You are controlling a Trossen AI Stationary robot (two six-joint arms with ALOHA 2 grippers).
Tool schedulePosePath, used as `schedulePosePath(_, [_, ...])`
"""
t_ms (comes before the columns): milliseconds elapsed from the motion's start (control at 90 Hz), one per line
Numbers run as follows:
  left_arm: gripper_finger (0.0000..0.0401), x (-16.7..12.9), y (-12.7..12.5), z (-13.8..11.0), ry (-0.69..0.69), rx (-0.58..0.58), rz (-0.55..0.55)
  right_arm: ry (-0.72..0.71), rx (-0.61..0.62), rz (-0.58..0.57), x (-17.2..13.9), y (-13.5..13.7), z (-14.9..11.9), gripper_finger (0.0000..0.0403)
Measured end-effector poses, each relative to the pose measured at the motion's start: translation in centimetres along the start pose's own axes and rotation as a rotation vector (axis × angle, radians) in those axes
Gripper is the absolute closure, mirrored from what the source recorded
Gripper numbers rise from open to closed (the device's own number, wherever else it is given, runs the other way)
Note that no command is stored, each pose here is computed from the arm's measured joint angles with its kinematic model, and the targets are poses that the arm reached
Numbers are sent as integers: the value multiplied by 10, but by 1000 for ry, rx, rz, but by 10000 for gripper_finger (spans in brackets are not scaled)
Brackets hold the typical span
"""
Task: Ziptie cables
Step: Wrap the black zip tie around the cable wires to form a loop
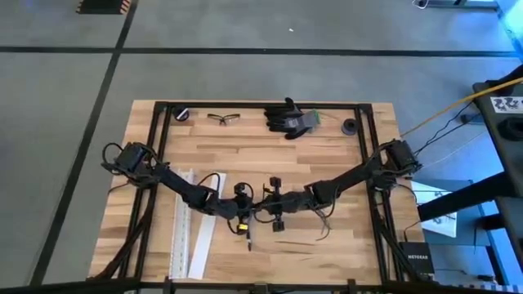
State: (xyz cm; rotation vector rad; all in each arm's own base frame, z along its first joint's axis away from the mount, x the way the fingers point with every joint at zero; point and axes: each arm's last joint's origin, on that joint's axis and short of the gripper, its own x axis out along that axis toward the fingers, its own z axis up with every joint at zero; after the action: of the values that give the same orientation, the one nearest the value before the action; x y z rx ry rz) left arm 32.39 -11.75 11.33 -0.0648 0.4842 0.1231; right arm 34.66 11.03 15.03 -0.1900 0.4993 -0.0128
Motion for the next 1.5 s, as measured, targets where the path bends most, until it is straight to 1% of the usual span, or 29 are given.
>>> schedulePosePath(67, [393,3,0,-4,4,0,4,6,-54,-40,-2,3,-1,403])
schedulePosePath(133, [393,5,0,-6,7,-8,3,3,-73,-36,-3,6,0,403])
schedulePosePath(233, [392,6,1,-5,-5,-12,-6,11,-71,-20,-5,10,0,403])
schedulePosePath(311, [392,6,0,-5,-15,-12,-12,37,-74,-30,-7,12,-3,402])
schedulePosePath(378, [392,6,0,-4,-19,-14,-13,64,-32,-28,-11,12,-2,395])
schedulePosePath(467, [391,6,0,-4,-17,-14,-12,108,39,-13,-20,8,0,371])
schedulePosePath(578, [391,6,0,-4,-17,-14,-10,153,58,-19,-34,2,5,322])
schedulePosePath(656, [391,6,0,-4,-18,-15,-10,186,65,-2,-43,-1,7,289])
schedulePosePath(744, [391,6,0,-4,-23,-16,-11,184,80,32,-41,0,3,265])
schedulePosePath(833, [391,6,0,-3,-33,-18,-14,139,105,60,-29,3,-9,258])
schedulePosePath(911, [391,6,0,-3,-30,-16,-13,122,112,55,-21,3,-21,262])
schedulePosePath(1011, [391,6,0,-3,-31,-17,-13,40,149,74,-11,1,-20,279])
schedulePosePath(1156, [391,6,0,-3,-35,-17,-14,39,165,133,1,-2,-28,312])
schedulePosePath(1278, [391,6,0,-3,-35,-17,-14,42,146,134,3,0,-30,343])
schedulePosePath(1400, [391,6,0,-2,-39,-19,-15,-3,124,139,3,0,-26,390])
schedulePosePath(1500, [391,6,0,-2,-39,-21,-14,0,111,141,3,0,-27,397])
